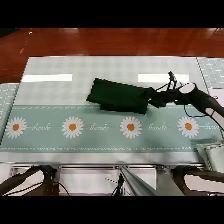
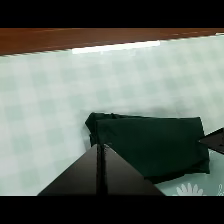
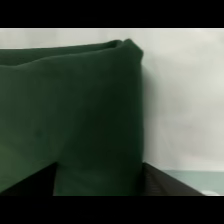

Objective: Fold the shirts.

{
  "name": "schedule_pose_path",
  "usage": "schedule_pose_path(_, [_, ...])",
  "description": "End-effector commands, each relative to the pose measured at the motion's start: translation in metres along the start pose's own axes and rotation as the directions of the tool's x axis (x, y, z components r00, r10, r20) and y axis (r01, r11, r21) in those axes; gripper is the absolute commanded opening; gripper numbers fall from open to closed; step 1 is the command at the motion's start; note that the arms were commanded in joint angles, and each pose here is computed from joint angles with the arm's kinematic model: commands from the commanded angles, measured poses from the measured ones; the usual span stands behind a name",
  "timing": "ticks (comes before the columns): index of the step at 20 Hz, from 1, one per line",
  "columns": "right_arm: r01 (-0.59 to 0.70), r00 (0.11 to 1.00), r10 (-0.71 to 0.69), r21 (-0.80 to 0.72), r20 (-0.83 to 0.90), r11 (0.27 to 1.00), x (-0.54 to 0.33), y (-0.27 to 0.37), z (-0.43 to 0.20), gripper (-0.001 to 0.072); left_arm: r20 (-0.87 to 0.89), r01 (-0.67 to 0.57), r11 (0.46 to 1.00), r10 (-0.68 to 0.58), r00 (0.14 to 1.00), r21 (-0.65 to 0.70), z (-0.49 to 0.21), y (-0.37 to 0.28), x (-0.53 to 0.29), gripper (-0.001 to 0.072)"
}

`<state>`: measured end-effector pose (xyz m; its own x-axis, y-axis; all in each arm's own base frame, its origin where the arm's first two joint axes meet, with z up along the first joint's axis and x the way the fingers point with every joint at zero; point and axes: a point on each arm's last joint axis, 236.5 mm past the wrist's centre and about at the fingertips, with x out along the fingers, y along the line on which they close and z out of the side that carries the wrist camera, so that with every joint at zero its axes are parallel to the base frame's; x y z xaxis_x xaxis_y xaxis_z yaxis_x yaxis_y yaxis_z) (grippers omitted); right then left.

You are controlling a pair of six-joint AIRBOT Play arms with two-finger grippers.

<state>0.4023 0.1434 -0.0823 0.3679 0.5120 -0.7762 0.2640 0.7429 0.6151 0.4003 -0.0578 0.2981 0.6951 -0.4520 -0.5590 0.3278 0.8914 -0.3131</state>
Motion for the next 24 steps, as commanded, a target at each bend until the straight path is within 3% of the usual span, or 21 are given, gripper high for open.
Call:
schedule_pose_path(1, [-0.026, 0.999, 0.028, 0.064, -0.016, 0.998, 0.020, 0.006, -0.009, 0.0443, -0.001, 0.003, 1.000, -0.003, 1.000, -0.017, 0.000, -0.001, 0.000, 0.0023])
schedule_pose_path(3, [-0.035, 0.999, 0.036, 0.054, -0.020, 0.998, 0.017, 0.010, -0.009, 0.0025, -0.001, 0.003, 1.000, -0.003, 1.000, -0.016, 0.000, -0.001, 0.000, 0.0022])
schedule_pose_path(9, [-0.118, 0.980, 0.140, -0.157, 0.140, 0.981, -0.089, 0.048, 0.056, 0.0024, -0.040, 0.035, 0.999, -0.036, 0.999, -0.013, -0.006, -0.007, 0.018, 0.0022])
schedule_pose_path(13, [-0.086, 0.945, 0.111, -0.094, 0.306, 0.992, -0.212, 0.036, 0.094, 0.0024, -0.110, 0.092, 0.996, -0.092, 0.990, -0.006, -0.018, -0.021, 0.050, 0.0023])
schedule_pose_path(20, [0.134, 0.892, -0.190, 0.163, 0.410, 0.978, -0.377, -0.053, 0.047, 0.0024, -0.232, 0.154, 0.988, -0.153, 0.961, -0.016, -0.045, -0.027, 0.105, 0.0022])
schedule_pose_path(24, [0.397, 0.807, -0.531, 0.428, 0.259, 0.812, -0.444, -0.136, -0.023, 0.0023, -0.266, 0.151, 0.987, -0.161, 0.951, -0.055, -0.055, -0.015, 0.132, 0.0022])
